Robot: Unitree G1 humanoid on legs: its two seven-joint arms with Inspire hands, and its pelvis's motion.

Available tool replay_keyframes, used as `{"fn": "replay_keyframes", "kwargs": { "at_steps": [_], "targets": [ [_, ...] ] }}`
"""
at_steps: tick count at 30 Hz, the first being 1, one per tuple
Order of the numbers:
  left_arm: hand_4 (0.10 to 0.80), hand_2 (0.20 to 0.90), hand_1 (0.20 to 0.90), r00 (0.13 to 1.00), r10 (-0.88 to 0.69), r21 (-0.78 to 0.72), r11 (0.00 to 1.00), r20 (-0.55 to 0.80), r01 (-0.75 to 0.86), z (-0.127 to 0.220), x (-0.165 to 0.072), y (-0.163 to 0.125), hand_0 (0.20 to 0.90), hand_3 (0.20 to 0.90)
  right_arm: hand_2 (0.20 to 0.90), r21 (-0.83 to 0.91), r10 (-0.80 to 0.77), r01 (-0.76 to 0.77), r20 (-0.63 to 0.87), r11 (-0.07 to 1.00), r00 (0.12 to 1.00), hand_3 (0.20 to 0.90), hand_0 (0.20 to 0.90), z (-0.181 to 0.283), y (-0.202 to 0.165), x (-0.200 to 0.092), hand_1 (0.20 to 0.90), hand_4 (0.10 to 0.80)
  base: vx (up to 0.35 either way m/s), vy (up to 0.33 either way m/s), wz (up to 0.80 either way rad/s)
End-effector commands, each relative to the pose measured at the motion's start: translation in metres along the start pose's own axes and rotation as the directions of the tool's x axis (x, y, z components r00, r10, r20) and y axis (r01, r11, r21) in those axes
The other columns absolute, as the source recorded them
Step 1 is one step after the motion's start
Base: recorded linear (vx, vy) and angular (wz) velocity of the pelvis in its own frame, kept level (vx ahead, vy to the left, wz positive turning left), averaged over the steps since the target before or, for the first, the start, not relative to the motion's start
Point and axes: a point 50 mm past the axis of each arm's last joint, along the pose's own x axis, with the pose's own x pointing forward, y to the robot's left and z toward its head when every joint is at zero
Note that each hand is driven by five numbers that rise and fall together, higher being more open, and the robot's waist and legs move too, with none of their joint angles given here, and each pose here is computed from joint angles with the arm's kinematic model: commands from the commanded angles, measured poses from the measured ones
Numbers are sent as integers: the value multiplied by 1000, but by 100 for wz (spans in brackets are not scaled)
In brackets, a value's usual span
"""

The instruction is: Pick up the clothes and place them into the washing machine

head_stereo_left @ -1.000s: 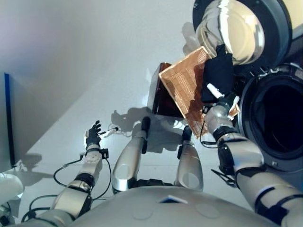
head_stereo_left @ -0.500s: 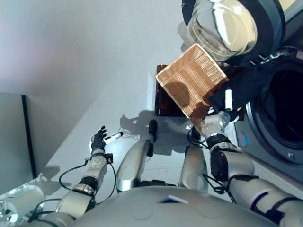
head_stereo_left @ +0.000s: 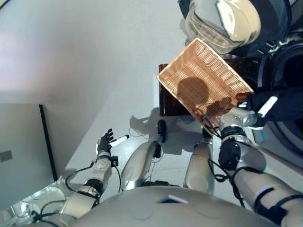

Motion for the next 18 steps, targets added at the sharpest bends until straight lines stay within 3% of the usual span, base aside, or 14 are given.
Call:
{"fn": "replay_keyframes", "kwargs": {
  "at_steps": [1,18],
  "targets": [
    [800,900,900,999,50,-14,999,14,-49,0,1,8,900,900,200,121,186,-214,207,969,961,200,200,45,70,-14,200,300,-32,-55,-19],
    [800,900,900,992,122,-52,991,44,-120,8,4,29,900,900,200,150,312,-413,443,898,840,200,200,128,153,-38,200,300,-26,-86,-11]
  ]
}}
